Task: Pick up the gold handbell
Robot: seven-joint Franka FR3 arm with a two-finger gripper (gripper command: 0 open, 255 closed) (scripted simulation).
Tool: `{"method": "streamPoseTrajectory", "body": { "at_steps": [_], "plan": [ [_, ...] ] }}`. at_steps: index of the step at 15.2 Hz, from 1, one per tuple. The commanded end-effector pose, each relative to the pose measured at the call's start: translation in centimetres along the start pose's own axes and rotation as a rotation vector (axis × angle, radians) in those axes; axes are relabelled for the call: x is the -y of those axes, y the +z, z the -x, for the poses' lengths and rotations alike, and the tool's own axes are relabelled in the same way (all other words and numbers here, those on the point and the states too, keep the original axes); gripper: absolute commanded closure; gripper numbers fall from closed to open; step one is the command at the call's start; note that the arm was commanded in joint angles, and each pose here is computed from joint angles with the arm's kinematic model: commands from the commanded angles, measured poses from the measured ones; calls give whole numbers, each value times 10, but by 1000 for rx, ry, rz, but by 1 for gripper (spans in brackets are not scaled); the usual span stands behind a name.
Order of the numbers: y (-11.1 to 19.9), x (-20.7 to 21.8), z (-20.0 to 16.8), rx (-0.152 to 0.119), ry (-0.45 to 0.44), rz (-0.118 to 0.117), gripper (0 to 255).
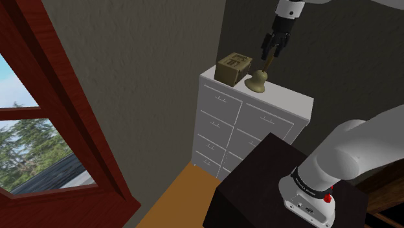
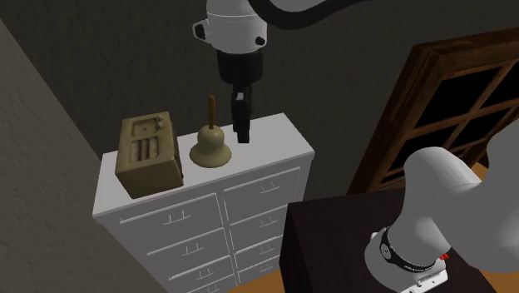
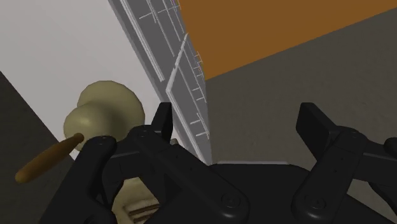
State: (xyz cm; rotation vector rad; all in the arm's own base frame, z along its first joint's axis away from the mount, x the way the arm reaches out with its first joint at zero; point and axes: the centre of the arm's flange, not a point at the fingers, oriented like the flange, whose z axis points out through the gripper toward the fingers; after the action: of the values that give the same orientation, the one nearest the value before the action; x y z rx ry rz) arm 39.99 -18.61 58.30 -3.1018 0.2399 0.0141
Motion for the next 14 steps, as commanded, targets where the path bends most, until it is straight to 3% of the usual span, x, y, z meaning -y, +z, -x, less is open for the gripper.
{"method": "streamPoseTrajectory", "body": {
  "at_steps": [1,14],
  "plan": [
    [1,-23,-14,6,9,-6,0],
    [27,-182,-97,46,72,-51,0]
  ]
}}
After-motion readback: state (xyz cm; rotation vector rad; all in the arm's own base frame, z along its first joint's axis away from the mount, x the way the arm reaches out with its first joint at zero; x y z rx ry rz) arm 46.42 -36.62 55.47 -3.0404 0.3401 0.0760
